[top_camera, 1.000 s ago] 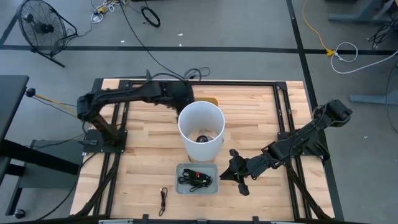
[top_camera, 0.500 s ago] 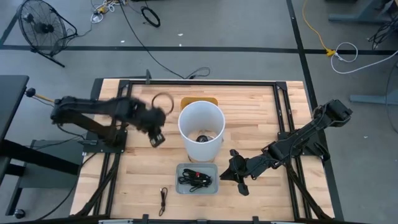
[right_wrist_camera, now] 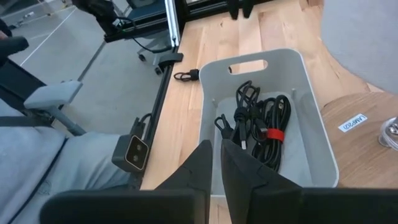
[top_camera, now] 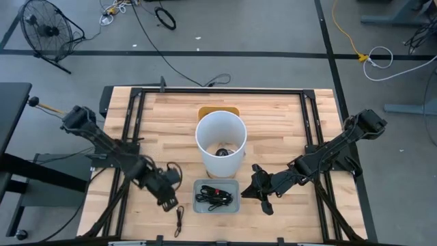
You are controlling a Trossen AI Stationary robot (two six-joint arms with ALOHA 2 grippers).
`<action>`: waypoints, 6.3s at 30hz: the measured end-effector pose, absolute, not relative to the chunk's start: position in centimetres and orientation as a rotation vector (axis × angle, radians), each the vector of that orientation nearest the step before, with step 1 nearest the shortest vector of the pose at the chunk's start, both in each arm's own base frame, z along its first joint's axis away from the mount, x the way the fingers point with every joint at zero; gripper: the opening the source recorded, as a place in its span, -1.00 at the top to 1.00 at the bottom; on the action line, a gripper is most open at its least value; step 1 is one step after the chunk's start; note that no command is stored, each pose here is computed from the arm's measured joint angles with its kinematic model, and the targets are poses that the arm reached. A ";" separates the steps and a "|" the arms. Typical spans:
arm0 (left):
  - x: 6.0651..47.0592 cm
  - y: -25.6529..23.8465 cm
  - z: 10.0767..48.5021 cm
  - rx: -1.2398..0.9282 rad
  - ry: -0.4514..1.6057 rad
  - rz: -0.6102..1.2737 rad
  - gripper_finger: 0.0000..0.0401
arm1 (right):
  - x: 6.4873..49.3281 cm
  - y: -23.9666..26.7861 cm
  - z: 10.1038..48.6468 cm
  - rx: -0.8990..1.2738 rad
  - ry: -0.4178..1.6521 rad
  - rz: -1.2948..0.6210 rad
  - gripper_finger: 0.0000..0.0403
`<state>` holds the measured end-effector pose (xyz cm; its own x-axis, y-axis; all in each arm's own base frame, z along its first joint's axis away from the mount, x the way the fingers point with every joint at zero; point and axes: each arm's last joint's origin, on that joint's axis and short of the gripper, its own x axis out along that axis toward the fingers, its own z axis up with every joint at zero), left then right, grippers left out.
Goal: Pick & Place USB Port
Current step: Put the black charger cable into the white bin, then return to Home Position
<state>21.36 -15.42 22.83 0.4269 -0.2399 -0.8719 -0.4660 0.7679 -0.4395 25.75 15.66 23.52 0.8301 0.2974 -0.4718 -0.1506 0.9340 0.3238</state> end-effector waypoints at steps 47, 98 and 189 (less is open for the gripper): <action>23.1 -21.5 13.7 -0.875 1.241 0.262 0.12 | 25.8 15.6 23.5 0.282 0.530 0.207 0.81; 32.2 -15.2 26.6 -0.178 0.912 -0.061 0.93 | 25.8 15.5 23.4 0.269 0.538 0.208 0.81; 24.0 -11.7 50.2 0.253 0.502 0.184 0.45 | 25.6 15.6 24.0 0.439 0.586 0.315 0.81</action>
